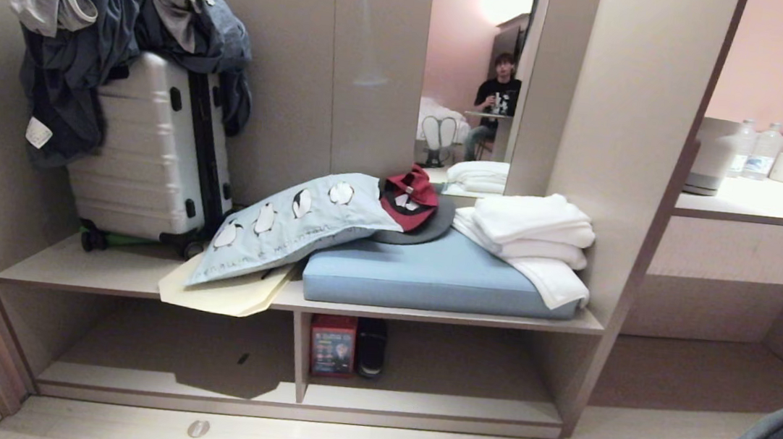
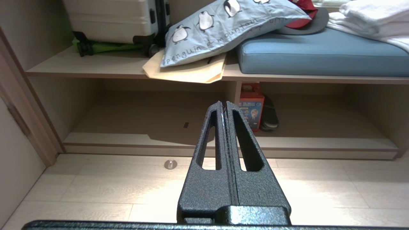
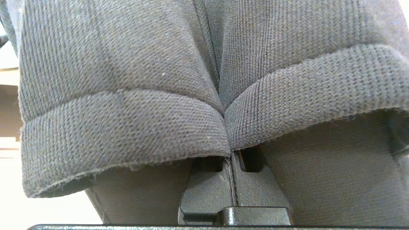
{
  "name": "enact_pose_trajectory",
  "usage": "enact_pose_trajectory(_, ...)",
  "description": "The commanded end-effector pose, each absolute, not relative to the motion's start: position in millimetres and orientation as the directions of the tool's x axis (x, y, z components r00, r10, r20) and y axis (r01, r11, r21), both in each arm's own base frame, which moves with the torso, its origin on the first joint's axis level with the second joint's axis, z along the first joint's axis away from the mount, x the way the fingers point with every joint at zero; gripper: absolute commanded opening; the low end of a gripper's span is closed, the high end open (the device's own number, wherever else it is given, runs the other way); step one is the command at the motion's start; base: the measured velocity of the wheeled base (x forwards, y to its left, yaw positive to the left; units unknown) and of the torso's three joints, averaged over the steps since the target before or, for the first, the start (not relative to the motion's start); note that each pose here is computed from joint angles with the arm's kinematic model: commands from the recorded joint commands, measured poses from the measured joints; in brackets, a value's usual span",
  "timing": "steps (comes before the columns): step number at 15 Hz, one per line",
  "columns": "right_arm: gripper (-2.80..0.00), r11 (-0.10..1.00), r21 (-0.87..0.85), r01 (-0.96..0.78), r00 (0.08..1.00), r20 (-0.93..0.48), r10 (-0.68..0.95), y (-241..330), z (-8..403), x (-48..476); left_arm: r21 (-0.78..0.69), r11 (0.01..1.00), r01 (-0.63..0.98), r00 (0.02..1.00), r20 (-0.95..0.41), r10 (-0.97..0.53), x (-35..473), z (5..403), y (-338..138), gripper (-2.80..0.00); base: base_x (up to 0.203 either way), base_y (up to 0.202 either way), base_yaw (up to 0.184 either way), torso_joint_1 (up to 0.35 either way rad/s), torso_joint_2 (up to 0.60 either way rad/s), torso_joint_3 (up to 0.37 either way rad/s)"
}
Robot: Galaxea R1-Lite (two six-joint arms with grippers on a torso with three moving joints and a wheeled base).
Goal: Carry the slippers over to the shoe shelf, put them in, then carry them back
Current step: Place the slippers into the shoe cabinet
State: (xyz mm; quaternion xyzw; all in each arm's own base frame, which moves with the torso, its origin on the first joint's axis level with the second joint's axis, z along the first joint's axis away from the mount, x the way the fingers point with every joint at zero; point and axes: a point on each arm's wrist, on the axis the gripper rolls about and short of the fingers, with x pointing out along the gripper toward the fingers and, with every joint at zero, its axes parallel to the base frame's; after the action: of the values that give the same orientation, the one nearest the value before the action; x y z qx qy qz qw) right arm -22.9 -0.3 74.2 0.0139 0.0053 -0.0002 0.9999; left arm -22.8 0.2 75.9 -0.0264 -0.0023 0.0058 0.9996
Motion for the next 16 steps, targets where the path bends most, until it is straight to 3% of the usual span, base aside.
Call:
enact_pose_trajectory(1,-2.80,1.000,0.029,0.000,1.000,-0.012,0.000,-0.3,74.2,-22.8,-0.054,0.998,-0.012,1.000,0.005,0.012,-22.8,76.0,0.2,-2.80,0.000,0.000,0.000,0.000,0.00,0.000)
enact_pose_trajectory(16,-2.80,1.000,0.028,0.000,1.000,-0.012,0.000,-0.3,74.2,-22.8,-0.052,0.999,-0.012,1.000,0.003,0.012,-22.7,76.0,0.2,-2.80,0.000,0.000,0.000,0.000,0.00,0.000)
